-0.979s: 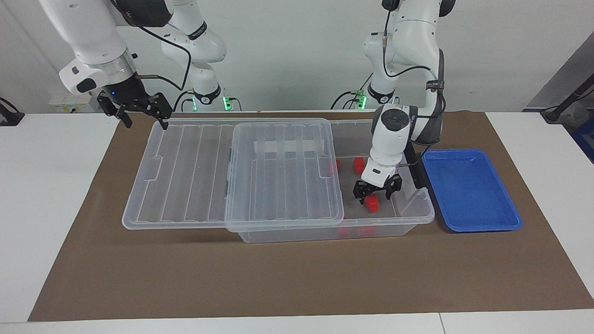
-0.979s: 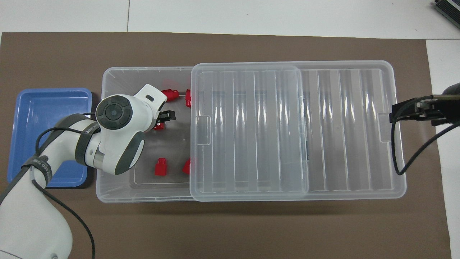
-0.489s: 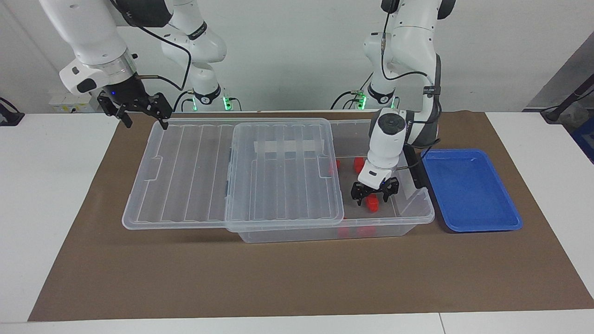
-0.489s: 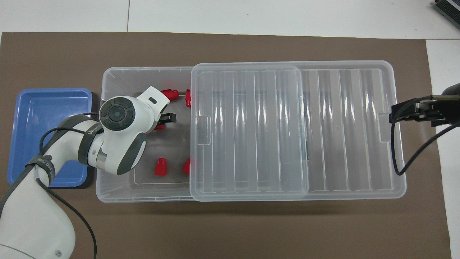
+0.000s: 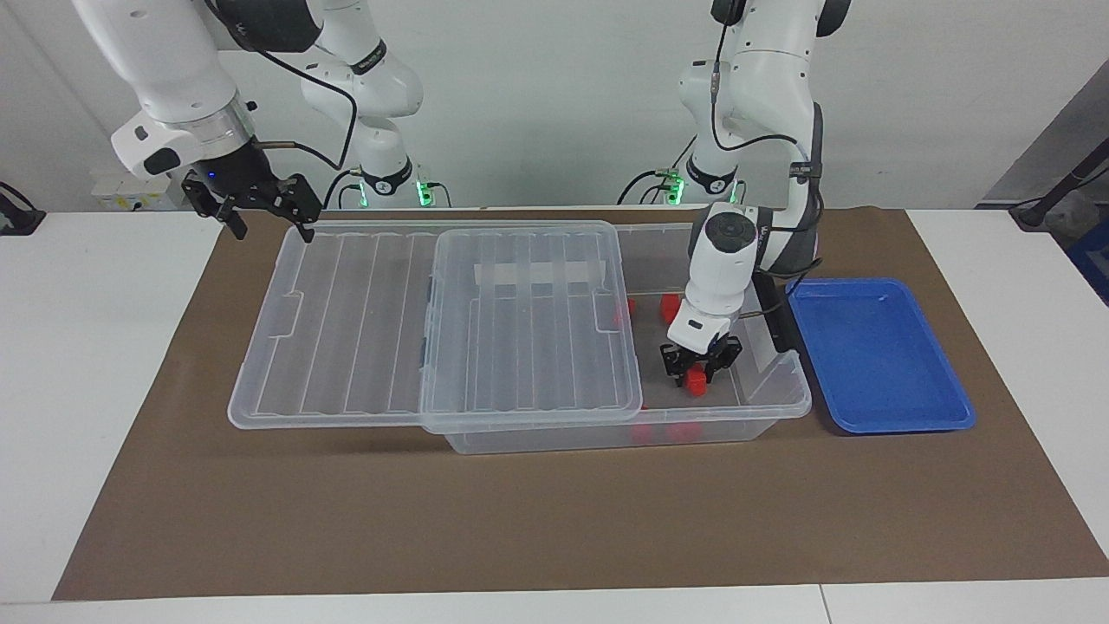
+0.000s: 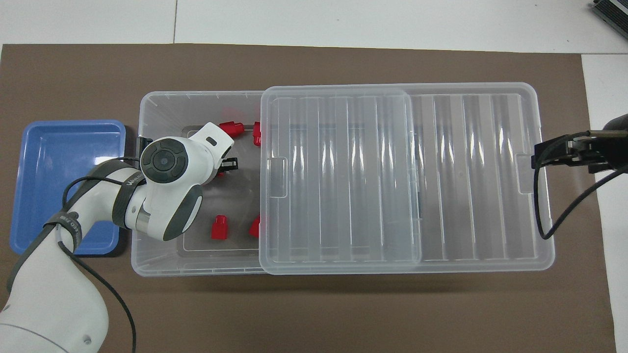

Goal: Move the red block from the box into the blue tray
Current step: 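Grasp the red block with the left gripper and lift it, then carry the red block with the left gripper over the blue tray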

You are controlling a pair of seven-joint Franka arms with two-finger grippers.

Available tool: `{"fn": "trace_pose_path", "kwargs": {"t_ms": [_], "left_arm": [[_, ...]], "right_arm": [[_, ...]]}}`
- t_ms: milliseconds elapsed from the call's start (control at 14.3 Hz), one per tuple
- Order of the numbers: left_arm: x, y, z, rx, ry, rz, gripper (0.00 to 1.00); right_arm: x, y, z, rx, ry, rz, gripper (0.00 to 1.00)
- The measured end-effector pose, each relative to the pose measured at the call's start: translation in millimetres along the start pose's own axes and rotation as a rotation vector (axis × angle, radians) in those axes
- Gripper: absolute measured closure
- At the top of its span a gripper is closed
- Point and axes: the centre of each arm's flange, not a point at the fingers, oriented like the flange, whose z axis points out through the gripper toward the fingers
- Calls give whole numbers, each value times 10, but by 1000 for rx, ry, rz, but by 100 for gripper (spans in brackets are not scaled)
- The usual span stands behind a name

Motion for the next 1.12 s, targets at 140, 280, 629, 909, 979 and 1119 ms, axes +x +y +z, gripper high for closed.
{"fn": "trace_pose_path", "kwargs": {"t_ms": [140, 280, 629, 909, 979, 1119], "left_arm": [[2, 2, -6, 0, 1, 5, 65], [23, 0, -29, 3, -2, 7, 65], [260, -12, -609, 46, -50, 7, 65], [260, -80, -1111, 65, -70, -4, 65], [256, -99, -1218, 72, -80, -7, 65], [260, -121, -1435, 80, -101, -14, 65]], "right_arm": [[0, 1, 6, 0, -1, 0, 0], [0, 1, 10, 0, -2, 0, 0], [-1, 1, 10, 0, -2, 0, 0], [-2, 1, 9, 0, -2, 0, 0], [-2, 1, 10, 0, -2, 0, 0], [-2, 1, 10, 0, -2, 0, 0]]}}
